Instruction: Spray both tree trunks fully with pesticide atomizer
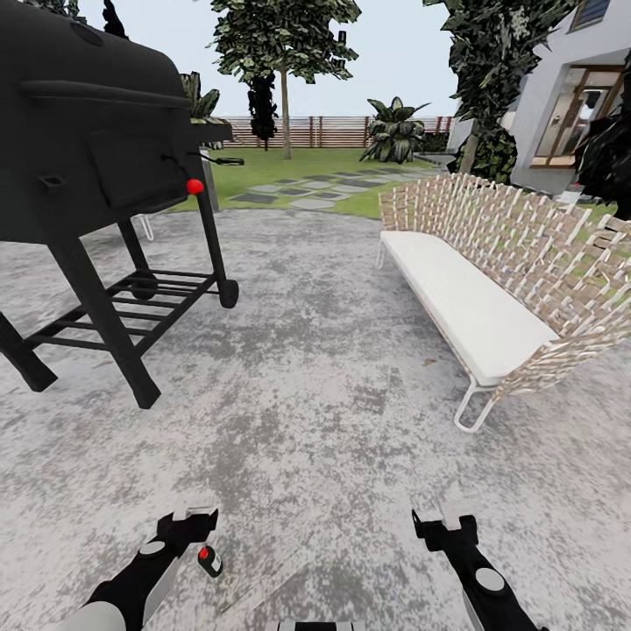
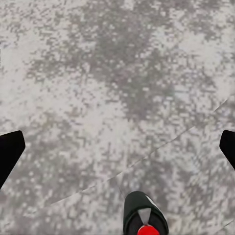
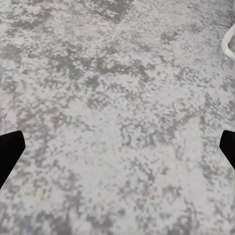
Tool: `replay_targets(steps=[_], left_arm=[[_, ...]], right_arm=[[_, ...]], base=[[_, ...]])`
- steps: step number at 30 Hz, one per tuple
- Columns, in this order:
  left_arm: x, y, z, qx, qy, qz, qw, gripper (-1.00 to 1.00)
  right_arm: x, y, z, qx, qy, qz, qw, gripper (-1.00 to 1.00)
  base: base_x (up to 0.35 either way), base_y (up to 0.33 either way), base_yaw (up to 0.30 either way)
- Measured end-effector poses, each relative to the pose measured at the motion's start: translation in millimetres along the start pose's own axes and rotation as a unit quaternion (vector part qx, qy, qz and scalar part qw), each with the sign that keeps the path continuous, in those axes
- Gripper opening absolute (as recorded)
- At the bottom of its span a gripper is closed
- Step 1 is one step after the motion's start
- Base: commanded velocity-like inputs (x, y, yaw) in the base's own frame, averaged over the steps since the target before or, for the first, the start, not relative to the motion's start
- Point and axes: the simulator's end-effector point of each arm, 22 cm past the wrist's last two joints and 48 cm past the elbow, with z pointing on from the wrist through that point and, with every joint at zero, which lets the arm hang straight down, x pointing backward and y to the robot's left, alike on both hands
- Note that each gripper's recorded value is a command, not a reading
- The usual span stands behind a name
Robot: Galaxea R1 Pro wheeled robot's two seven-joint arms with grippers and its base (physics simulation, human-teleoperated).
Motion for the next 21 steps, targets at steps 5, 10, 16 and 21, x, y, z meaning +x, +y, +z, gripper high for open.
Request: replay_targets(steps=[5,10,16,21], left_arm=[[0.0,0.0,0.1,0.0,0.0,0.0,1.0,1.0],[-0.6,-2.0,0.0,0.002,-0.001,0.0,1.0,1.0],[2.3,-2.4,0.9,0.002,0.002,0.0,1.0,1.0],[6.2,-1.9,0.7,0.001,0.003,0.0,1.0,1.0]], right_arm=[[0.2,0.0,0.0,0.0,0.0,0.0,1.0,1.0],[-0.1,0.0,0.0,0.0,0.0,0.0,1.0,1.0],[1.6,0.3,0.6,0.0,0.001,0.0,1.0,1.0],[3.0,0.5,0.9,0.0,0.003,0.0,1.0,1.0]], base=[[-0.131,0.035,0.0],[-0.02,0.006,0.0],[-0.002,0.001,0.0],[0.0,0.0,0.0]])
